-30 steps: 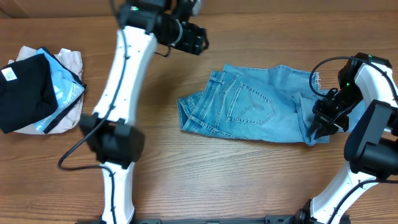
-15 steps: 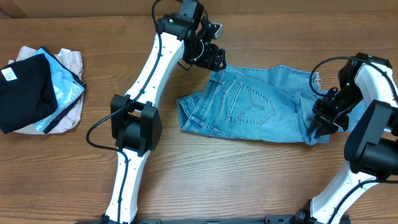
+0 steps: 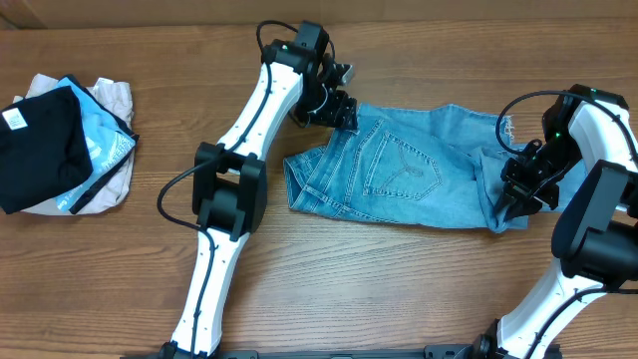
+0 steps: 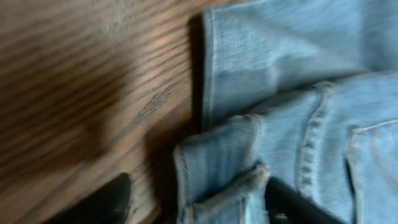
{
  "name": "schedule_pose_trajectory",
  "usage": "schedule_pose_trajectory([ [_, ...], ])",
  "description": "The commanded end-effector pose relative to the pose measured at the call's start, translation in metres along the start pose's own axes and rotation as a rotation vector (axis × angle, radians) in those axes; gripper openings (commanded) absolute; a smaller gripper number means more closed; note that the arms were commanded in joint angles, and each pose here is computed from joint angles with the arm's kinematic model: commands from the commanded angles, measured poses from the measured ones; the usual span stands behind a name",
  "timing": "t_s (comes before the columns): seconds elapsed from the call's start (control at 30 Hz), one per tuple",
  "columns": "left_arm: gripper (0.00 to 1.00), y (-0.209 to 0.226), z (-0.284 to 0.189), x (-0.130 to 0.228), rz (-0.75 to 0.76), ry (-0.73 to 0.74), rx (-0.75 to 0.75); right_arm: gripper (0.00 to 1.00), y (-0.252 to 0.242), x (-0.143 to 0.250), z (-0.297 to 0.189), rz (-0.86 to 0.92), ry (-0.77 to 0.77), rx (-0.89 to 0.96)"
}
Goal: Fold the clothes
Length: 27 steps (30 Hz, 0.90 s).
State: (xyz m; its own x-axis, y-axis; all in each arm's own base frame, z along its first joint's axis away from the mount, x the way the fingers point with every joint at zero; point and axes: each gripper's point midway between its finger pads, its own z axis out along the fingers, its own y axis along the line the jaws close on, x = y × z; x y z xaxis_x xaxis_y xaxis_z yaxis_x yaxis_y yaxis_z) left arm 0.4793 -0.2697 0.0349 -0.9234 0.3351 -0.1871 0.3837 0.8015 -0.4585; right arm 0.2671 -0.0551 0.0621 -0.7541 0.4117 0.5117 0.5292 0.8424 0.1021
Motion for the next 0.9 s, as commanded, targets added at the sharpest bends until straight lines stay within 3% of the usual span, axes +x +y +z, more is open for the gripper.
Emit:
schedule_pose_trajectory([
  [0.0,0.49,-0.011,0.011,0.004,0.002,0.019,0.052,0.22,0.003,0.001,-0.003,-0.010,-0.023,-0.008],
  [0.17,0.04,-0.016,0.011,0.006,0.003,0.028,0.072,0.22,0.003,0.001,-0.003,-0.010,-0.022,-0.008],
  [0.43,0.04,-0.057,-0.043,0.022,0.079,0.051,0.169,0.22,0.004,-0.002,-0.003,-0.012,-0.035,-0.010],
  [0.67,0.04,-0.092,-0.126,0.083,0.251,0.174,0.158,0.23,0.001,-0.006,-0.004,-0.006,-0.051,-0.005],
  [0.87,0.04,-0.121,-0.164,0.087,0.313,0.096,0.187,0.31,0.000,-0.015,-0.019,0.022,-0.100,-0.022],
])
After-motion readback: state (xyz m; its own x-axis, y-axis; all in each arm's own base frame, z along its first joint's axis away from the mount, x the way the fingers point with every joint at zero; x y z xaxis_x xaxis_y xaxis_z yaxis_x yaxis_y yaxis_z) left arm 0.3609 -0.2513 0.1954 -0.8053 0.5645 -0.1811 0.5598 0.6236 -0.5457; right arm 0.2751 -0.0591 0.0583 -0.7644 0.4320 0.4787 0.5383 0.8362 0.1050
